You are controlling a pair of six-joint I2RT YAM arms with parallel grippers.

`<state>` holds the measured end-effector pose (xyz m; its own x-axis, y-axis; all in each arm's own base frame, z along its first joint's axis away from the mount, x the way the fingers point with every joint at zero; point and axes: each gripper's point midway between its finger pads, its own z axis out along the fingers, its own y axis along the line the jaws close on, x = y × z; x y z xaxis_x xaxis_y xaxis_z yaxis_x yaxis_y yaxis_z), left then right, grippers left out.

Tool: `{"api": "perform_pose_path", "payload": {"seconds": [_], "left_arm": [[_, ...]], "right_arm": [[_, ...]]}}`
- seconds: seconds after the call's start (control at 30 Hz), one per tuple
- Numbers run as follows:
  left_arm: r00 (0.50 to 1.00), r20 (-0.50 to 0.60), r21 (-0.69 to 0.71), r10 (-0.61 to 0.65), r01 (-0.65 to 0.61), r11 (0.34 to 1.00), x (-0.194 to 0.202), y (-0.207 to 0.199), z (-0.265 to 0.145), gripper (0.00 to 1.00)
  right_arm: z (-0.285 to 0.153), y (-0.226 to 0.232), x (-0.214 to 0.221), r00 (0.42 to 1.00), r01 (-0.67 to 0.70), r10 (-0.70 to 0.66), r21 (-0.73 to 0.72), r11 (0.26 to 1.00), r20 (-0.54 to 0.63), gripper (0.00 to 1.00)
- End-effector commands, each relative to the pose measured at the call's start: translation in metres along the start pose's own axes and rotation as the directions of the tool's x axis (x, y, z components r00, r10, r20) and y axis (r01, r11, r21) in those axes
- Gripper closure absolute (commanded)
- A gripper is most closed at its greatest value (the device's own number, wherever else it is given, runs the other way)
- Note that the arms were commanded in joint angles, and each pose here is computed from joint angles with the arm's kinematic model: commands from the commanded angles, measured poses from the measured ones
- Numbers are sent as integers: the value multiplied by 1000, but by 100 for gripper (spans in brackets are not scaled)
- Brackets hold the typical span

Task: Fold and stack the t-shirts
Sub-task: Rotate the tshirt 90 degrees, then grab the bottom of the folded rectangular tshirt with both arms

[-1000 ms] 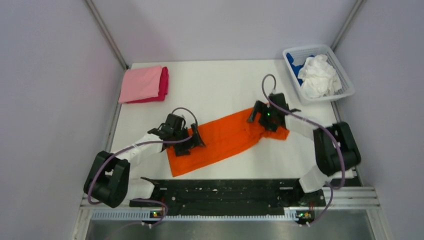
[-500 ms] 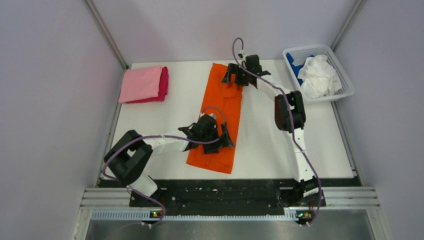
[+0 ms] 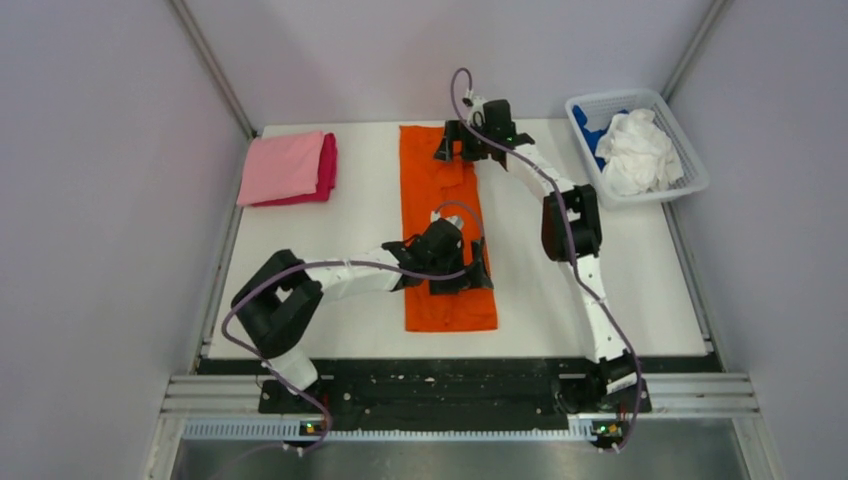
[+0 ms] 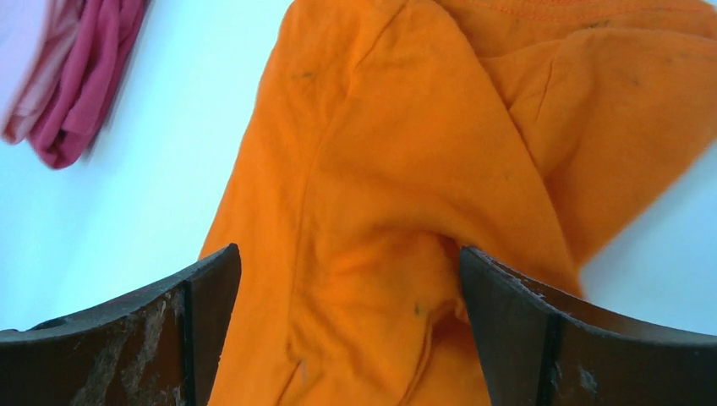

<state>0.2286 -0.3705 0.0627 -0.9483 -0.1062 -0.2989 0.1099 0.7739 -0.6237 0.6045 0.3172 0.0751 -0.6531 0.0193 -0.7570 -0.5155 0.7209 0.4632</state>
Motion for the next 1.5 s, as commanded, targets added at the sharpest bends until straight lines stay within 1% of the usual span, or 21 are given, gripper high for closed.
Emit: {"api": "perform_pose_path", "payload": {"seconds": [0.0, 0.1, 0.13, 0.23, 0.3, 0.37, 0.47, 0.57, 0.63, 0.73, 0.87, 1.0, 1.07, 1.1, 1.13, 1.2, 1.23, 1.3, 1.4, 1.43, 1.47], "left_arm": [[983, 133, -50, 125, -119, 992, -22, -16, -59, 1], [973, 192, -166, 125, -93, 982, -17, 18, -96, 1], [970, 213, -212, 114, -68, 975, -14, 33, -108, 1], [952, 292, -315, 96, 1, 949, -4, 79, -137, 1], [943, 320, -336, 96, 18, 942, 4, 102, -146, 1], [951, 299, -323, 82, 20, 946, 17, 113, -148, 1], [970, 235, -308, 63, 13, 951, 37, 122, -143, 1], [977, 212, -307, -4, 71, 949, 52, 135, -132, 7], [980, 195, -209, -35, 76, 975, 57, 123, -118, 17], [983, 170, -158, -66, 94, 983, 63, 117, -106, 23], [990, 135, -212, -44, 72, 975, 64, 121, -100, 32], [995, 96, -226, -41, 62, 972, 66, 120, -89, 47], [996, 76, -230, -37, 54, 972, 68, 121, -85, 55], [997, 66, -228, -35, 49, 972, 69, 120, -84, 61], [998, 58, -231, -33, 46, 972, 70, 121, -82, 68], [998, 51, -245, -34, 46, 969, 72, 124, -82, 98], [998, 49, -253, -35, 46, 966, 73, 126, -82, 100], [998, 47, -252, -32, 43, 967, 73, 125, -84, 100], [998, 46, -240, -36, 46, 970, 77, 126, -89, 100], [999, 34, -232, -41, 48, 971, 81, 126, -92, 100], [999, 18, -223, -46, 49, 974, 85, 125, -96, 100]], "right_arm": [[-97, 78, -106, 969, 159, -159, 18, 987, 190, 1], [-135, 76, -78, 978, 102, -121, 119, 988, 172, 1], [-158, 83, -75, 972, 97, -125, 145, 985, 200, 1], [-193, 79, -9, 984, 16, -53, 210, 978, 168, 1], [-213, 85, 51, 993, -47, 20, 238, 970, 115, 1], [-228, 98, 107, 994, -108, 96, 248, 963, 58, 2], [-249, 111, 177, 986, -148, 163, 275, 950, -34, 5], [-268, 119, 230, 967, -190, 230, 290, 938, -109, 10], [-280, 125, 259, 952, -212, 264, 288, 934, -155, 15], [-292, 133, 277, 941, -223, 280, 272, 936, -192, 23], [-298, 137, 301, 918, -236, 310, 286, 929, -247, 33], [-297, 136, 322, 897, -261, 345, 299, 918, -277, 41], [-298, 130, 326, 894, -259, 355, 328, 908, -275, 43], [-298, 127, 329, 893, -257, 357, 339, 905, -274, 44], [-297, 125, 330, 893, -260, 360, 343, 903, -270, 47], [-296, 123, 337, 886, -266, 370, 348, 899, -279, 56], [-296, 123, 341, 880, -268, 377, 354, 896, -290, 63], [-297, 124, 346, 875, -271, 385, 363, 892, -293, 79], [-300, 132, 353, 874, -276, 385, 351, 895, -295, 97], [-303, 135, 355, 871, -281, 389, 345, 896, -300, 100], [-307, 138, 359, 866, -286, 396, 346, 893, -306, 100]]}}
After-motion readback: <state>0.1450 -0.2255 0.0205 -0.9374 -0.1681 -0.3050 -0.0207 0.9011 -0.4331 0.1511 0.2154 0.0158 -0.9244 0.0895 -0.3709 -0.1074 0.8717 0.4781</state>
